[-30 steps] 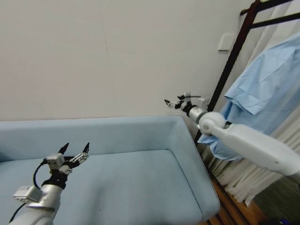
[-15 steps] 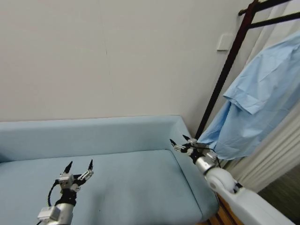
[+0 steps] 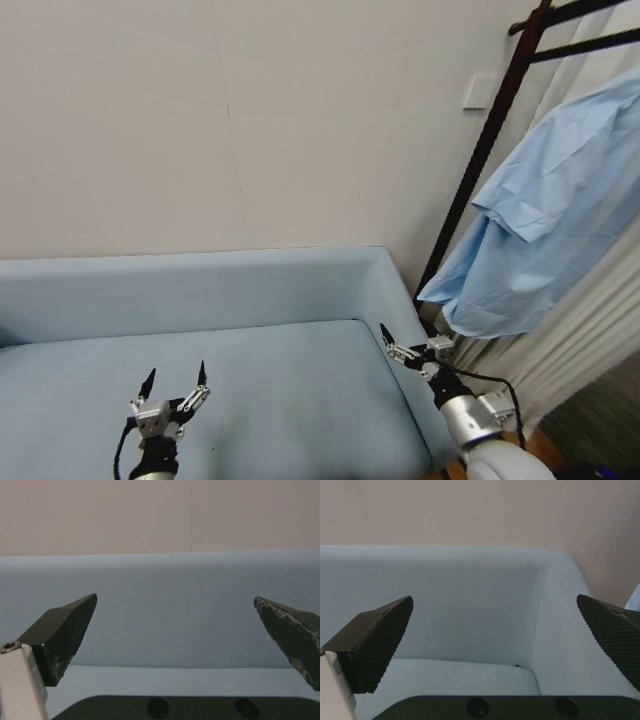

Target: Pick up the clothes from the sofa and hang them on the clothes hanger.

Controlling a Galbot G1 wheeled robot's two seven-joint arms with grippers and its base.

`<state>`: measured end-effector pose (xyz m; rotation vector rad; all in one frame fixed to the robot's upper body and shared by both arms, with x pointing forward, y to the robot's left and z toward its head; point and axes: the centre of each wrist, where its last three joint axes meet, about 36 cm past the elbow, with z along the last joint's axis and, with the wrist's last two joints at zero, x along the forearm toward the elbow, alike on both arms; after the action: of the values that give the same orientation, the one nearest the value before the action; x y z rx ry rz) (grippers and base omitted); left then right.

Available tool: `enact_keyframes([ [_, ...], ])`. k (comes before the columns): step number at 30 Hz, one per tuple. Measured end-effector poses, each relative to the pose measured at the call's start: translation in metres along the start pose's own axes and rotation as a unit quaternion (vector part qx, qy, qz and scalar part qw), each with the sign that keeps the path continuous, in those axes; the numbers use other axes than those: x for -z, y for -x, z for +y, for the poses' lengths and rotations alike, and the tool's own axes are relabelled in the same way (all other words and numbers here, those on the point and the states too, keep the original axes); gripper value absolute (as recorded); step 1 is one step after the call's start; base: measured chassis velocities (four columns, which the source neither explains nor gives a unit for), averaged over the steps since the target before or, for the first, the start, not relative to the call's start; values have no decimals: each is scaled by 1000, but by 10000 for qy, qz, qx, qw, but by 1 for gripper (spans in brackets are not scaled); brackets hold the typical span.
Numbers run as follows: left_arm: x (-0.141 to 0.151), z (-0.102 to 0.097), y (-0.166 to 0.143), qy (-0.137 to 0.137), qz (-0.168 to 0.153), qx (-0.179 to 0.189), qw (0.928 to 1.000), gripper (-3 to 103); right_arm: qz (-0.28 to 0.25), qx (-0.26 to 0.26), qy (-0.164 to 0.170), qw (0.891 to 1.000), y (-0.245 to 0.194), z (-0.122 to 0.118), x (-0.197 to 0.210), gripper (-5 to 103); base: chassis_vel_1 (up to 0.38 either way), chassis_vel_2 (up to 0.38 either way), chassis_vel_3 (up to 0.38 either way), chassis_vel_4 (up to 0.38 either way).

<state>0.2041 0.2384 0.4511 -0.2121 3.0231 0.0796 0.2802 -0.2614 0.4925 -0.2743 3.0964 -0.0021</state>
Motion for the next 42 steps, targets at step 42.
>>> enact_keyframes([
  [42, 21, 1, 7, -11, -148, -225, 9996, 100, -105, -318, 85, 9994, -2, 10, 15, 100, 0, 0, 0, 0],
])
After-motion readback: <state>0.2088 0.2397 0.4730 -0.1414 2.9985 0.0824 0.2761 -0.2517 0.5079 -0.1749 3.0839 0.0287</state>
